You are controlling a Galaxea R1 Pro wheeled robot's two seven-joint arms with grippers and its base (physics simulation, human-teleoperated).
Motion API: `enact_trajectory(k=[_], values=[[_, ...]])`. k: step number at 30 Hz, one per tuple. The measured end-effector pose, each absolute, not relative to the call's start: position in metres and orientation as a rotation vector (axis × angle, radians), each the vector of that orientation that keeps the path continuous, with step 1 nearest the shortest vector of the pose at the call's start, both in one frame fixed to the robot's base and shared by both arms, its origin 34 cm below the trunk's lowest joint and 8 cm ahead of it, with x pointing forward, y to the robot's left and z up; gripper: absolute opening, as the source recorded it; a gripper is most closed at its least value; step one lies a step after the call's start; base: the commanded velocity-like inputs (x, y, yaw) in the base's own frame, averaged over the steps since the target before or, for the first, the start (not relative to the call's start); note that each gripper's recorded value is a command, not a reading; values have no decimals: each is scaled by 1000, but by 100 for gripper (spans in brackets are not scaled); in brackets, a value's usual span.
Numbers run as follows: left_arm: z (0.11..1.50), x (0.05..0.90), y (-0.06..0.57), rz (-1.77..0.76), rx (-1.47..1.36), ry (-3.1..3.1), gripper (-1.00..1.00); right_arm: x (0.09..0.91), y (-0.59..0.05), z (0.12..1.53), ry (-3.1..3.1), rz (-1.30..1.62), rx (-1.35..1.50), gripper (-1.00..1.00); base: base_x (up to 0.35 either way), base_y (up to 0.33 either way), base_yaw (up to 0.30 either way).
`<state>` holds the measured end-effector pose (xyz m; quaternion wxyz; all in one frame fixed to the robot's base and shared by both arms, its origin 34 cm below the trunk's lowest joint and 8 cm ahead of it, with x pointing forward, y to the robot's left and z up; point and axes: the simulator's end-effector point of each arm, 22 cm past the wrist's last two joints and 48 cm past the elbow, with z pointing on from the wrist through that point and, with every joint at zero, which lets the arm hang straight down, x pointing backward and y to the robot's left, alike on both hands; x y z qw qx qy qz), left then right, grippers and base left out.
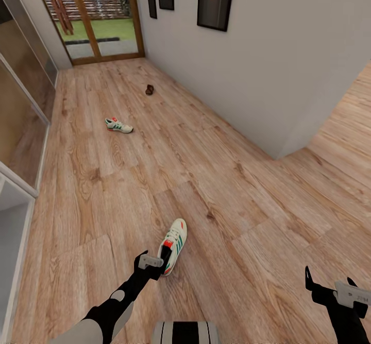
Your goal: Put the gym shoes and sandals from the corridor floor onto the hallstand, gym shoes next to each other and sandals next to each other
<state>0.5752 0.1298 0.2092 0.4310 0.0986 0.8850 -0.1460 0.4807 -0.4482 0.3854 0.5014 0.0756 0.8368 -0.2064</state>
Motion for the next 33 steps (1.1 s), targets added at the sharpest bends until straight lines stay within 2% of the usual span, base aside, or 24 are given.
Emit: enact_trajectory(k=[23, 33], values=[[202, 571, 130, -367, 244, 2222, 100, 479, -448, 380, 2036, -503, 179, 100, 1, 0, 0], [202, 570, 130, -367, 244, 2222, 100, 479, -448, 379, 2037, -503, 179, 100, 110, 0, 0]])
